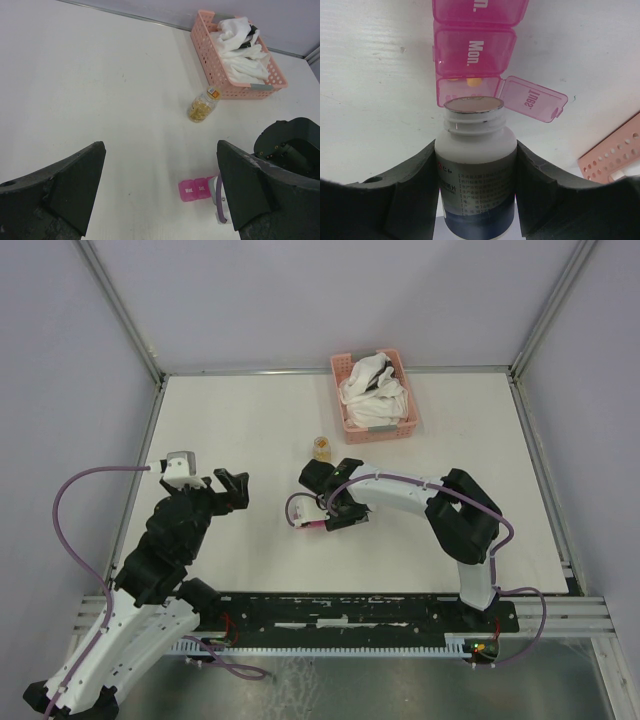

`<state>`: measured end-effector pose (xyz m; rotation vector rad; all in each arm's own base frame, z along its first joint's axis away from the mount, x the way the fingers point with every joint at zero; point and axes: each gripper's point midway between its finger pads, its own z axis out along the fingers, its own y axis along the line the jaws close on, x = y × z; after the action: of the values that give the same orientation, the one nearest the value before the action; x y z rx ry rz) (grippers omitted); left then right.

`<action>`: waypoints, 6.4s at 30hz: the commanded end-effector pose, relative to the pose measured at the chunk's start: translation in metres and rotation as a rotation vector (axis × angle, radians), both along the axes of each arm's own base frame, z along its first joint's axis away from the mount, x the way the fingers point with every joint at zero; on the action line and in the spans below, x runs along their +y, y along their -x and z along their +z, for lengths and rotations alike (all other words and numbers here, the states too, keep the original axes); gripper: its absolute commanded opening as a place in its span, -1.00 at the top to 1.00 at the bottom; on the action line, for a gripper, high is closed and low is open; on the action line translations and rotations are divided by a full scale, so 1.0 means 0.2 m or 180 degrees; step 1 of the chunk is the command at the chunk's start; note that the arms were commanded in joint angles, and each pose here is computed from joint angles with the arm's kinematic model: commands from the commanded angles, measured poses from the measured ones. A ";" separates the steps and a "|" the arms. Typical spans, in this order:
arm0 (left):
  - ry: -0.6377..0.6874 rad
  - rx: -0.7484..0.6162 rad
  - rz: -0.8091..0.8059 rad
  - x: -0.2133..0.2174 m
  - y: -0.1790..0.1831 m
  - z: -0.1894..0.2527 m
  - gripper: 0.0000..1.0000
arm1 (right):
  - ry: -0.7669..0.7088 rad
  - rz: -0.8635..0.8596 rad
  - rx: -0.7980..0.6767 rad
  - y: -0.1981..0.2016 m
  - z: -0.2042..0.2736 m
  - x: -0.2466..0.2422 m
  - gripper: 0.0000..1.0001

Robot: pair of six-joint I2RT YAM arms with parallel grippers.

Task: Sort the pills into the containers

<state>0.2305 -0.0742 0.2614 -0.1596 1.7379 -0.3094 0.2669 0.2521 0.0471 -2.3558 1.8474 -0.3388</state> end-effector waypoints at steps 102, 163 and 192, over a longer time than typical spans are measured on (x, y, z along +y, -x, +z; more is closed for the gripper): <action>0.1816 -0.0689 -0.1825 -1.23 -0.04 0.12 -1.00 | -0.5737 -0.0781 0.1178 -0.11 0.91 -0.18 0.99; 0.1762 -0.0514 -0.2133 -1.53 -0.14 0.14 -0.61 | -0.5307 -0.0397 0.1034 0.00 0.89 -0.16 0.96; 0.1359 0.0012 -0.2230 -1.70 -0.19 0.00 -0.17 | -0.5199 -0.0474 0.1088 -0.01 0.86 -0.15 0.92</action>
<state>0.2735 -0.4002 0.2450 0.1265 1.6801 -1.1304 0.2673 0.2182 0.1974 -1.0296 1.4207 1.1964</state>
